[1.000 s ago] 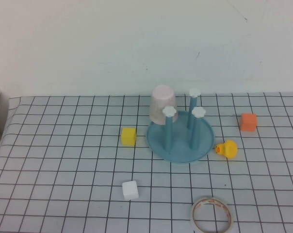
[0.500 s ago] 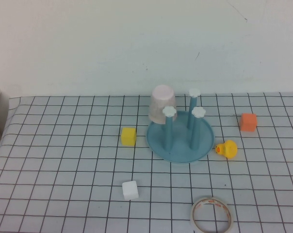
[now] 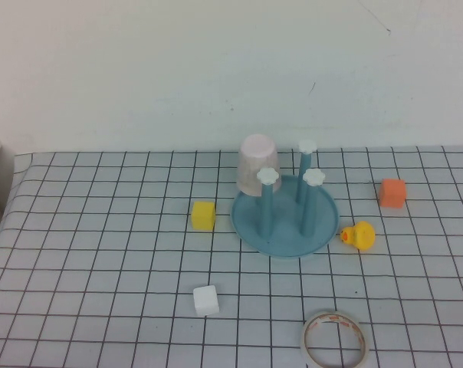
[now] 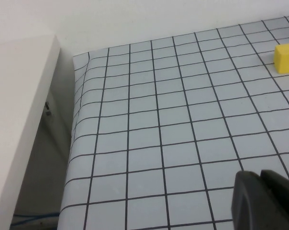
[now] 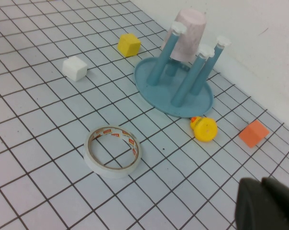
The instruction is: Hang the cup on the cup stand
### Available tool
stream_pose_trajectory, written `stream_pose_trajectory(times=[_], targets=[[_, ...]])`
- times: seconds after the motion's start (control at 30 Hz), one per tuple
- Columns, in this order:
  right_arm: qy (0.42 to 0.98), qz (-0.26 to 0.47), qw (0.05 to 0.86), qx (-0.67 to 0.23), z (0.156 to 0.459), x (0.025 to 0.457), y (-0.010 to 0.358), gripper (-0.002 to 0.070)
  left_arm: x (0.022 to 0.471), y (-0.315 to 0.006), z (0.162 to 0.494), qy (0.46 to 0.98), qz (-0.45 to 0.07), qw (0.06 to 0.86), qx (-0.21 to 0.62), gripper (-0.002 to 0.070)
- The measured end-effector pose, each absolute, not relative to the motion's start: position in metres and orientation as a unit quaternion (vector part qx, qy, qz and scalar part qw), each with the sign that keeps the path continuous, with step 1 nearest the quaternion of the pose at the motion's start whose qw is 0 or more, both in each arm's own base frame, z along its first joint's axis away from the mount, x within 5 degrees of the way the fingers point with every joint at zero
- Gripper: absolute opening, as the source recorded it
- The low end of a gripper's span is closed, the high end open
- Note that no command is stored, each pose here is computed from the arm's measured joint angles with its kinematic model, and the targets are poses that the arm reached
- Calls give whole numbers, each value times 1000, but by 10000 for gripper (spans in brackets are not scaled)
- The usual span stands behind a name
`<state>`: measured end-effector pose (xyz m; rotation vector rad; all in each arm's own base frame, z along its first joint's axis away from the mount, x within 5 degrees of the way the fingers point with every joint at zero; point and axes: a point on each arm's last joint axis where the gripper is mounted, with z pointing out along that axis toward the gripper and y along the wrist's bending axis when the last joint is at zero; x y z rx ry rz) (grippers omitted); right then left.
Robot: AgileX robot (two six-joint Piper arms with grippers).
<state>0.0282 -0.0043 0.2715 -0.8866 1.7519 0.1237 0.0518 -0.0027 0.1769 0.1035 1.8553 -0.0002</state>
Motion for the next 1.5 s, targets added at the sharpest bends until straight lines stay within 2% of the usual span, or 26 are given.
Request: stream_pose_trajectory(times=[0.33,1.03,1.23,1.5], targets=[[741,52,554,-375,271,28,-4,-1,52,-5,177,801,-40,597,25,0],[741,51,554,-375,272,28,-4,-1,52,-5,177,800,-44,598,20,0],[720,25,620,-311,271,31,-1,-1,52,-5,177,800,-45,598,19,0],[677,-56,703,-211,230,53,10,-1,52,-5,177,800,-45,598,19,0]])
